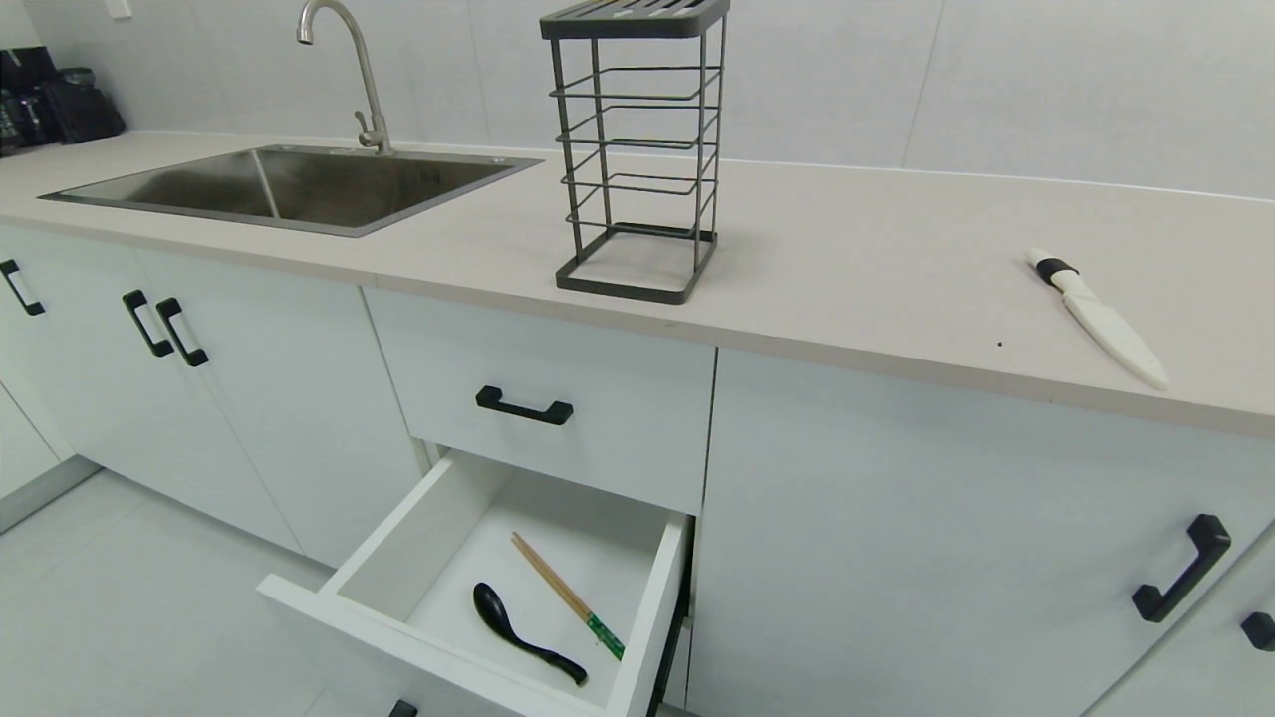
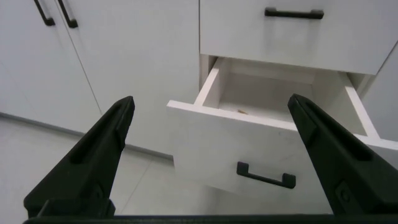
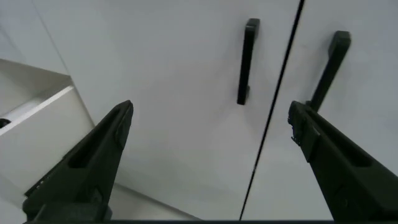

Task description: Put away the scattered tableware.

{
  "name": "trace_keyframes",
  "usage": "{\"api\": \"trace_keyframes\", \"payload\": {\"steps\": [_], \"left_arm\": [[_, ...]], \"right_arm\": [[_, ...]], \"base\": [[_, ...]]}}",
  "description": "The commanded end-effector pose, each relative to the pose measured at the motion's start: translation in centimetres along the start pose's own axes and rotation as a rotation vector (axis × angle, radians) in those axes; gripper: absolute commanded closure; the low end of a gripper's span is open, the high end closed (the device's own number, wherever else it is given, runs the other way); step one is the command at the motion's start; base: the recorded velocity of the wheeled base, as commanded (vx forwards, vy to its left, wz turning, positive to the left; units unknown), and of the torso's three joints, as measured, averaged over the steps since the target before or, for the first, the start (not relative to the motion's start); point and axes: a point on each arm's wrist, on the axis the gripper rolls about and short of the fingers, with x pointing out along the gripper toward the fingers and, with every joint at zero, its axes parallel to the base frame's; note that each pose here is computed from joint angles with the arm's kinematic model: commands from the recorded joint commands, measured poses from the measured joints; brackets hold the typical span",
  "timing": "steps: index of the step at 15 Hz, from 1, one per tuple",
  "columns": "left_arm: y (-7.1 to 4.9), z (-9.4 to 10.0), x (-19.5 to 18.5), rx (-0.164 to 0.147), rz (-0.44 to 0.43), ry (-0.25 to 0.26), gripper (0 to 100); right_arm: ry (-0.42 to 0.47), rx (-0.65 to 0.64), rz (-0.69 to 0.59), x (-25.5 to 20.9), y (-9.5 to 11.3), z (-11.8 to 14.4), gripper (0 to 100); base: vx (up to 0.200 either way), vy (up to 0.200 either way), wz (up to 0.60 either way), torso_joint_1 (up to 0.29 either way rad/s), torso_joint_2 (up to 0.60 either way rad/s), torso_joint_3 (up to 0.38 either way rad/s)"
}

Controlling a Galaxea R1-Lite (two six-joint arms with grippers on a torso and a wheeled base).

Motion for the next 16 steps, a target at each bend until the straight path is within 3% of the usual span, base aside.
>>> {"api": "trace_keyframes", "payload": {"steps": [1, 2, 4, 5, 6, 7, 9, 10, 11, 14, 16], "left_arm": [[0.0, 5.3, -1.2, 0.013, 0.001, -0.306, 0], [0.0, 6.6, -1.4, 0.021, -0.010, -0.302, 0], [-0.1, 5.4, -1.3, 0.004, -0.079, -0.169, 0], [-0.2, 4.0, -1.1, -0.087, -0.152, 0.001, 0], [-0.3, 3.4, -0.8, -0.136, -0.197, 0.090, 0], [-0.4, 2.4, 0.0, -0.168, -0.256, 0.224, 0], [-0.5, 1.3, 1.3, -0.192, -0.291, 0.376, 0], [-0.5, 1.3, 1.4, -0.193, -0.298, 0.386, 0], [-0.5, 1.4, 2.7, -0.212, -0.332, 0.476, 0], [-0.6, 1.9, 4.6, -0.221, -0.339, 0.580, 0], [-0.9, 1.8, 6.5, -0.147, -0.424, 0.711, 0]], "right_arm": [[-0.009, 0.008, -0.043, -0.1, -0.1, 0.0, 0], [-0.010, 0.013, -0.059, -0.1, -0.1, -0.1, 0], [-0.011, 0.014, -0.062, -0.1, -0.1, 0.0, 0], [-0.010, 0.014, -0.063, -0.1, -0.1, -0.1, 0], [-0.010, 0.009, -0.062, -0.1, -0.1, -0.1, 0], [-0.010, 0.006, -0.062, -0.1, -0.1, -0.1, 0], [-0.011, 0.006, -0.059, -0.1, -0.1, 0.0, 0], [-0.011, 0.006, -0.059, -0.1, -0.1, 0.0, 0], [-0.008, 0.008, -0.025, -0.1, 0.0, -0.1, 0], [-0.009, 0.006, -0.023, -0.1, 0.0, 0.0, 0], [-0.009, 0.006, -0.025, -0.1, 0.0, 0.0, 0]], "base": [[0.000, 0.000, 0.00, 0.000, 0.00, 0.000], [0.000, 0.000, 0.00, 0.000, 0.00, 0.000], [0.000, 0.000, 0.00, 0.000, 0.00, 0.000], [0.000, 0.000, 0.00, 0.000, 0.00, 0.000], [0.000, 0.000, 0.00, 0.000, 0.00, 0.000], [0.000, 0.000, 0.00, 0.000, 0.00, 0.000], [0.000, 0.000, 0.00, 0.000, 0.00, 0.000], [0.000, 0.000, 0.00, 0.000, 0.00, 0.000], [0.000, 0.000, 0.00, 0.000, 0.00, 0.000], [0.000, 0.000, 0.00, 0.000, 0.00, 0.000], [0.000, 0.000, 0.00, 0.000, 0.00, 0.000]]}}
